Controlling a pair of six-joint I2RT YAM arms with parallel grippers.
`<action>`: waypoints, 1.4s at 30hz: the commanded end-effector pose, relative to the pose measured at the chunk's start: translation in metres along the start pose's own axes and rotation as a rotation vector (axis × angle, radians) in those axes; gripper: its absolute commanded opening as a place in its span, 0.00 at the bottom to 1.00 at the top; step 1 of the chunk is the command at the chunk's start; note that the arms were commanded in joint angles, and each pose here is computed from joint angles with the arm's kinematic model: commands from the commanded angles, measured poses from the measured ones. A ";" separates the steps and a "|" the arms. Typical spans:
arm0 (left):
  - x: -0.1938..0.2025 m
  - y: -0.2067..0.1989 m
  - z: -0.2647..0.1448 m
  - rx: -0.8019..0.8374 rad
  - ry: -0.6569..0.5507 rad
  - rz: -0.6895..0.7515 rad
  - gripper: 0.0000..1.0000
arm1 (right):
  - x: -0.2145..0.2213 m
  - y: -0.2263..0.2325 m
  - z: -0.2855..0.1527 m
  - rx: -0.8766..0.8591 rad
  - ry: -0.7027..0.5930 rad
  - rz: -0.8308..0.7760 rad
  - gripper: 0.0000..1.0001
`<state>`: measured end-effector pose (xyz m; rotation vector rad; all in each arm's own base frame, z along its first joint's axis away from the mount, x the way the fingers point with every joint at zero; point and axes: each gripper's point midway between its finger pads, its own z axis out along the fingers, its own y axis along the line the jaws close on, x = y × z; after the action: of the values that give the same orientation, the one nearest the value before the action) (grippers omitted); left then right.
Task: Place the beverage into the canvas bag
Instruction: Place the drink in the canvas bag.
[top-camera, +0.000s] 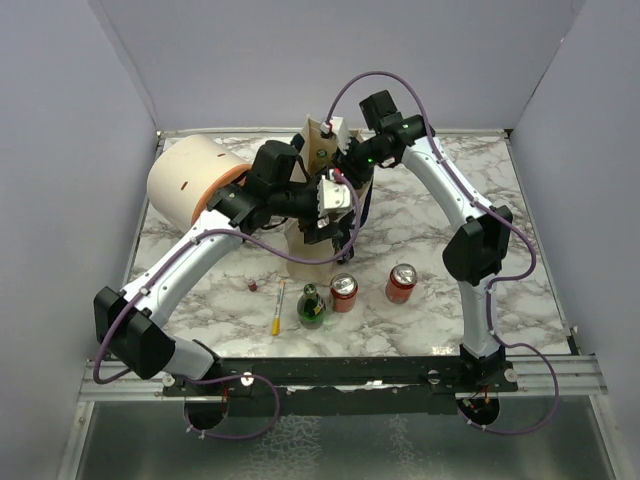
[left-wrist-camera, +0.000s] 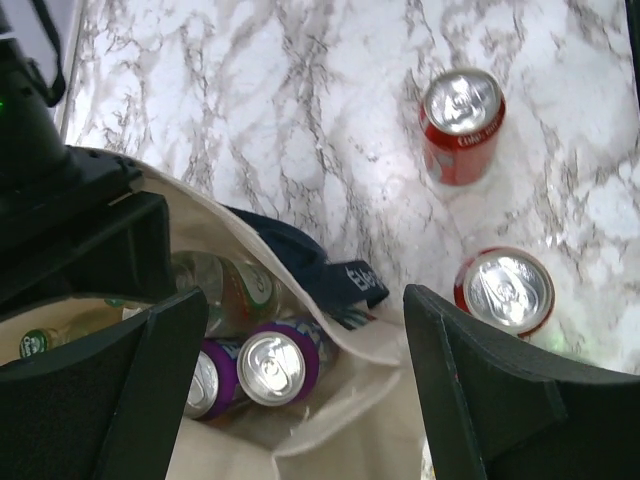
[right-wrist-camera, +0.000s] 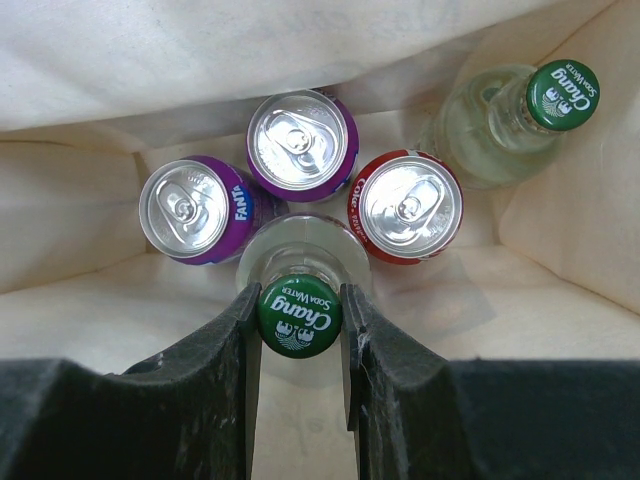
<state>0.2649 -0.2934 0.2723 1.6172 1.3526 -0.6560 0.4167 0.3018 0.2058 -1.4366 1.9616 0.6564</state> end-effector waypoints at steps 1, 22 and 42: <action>-0.023 0.033 0.013 -0.095 -0.086 -0.182 0.79 | -0.036 0.006 -0.016 -0.016 -0.128 -0.038 0.01; -0.005 0.037 0.064 -0.250 0.010 -0.310 0.64 | -0.031 0.015 -0.024 -0.016 -0.119 -0.025 0.01; -0.014 0.021 0.083 -0.119 -0.060 -0.291 0.05 | -0.024 0.014 -0.018 -0.035 -0.095 -0.053 0.01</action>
<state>0.3091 -0.3605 0.2439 1.2627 1.6463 -0.6591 0.4143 0.2998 0.1990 -1.4357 1.9626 0.6652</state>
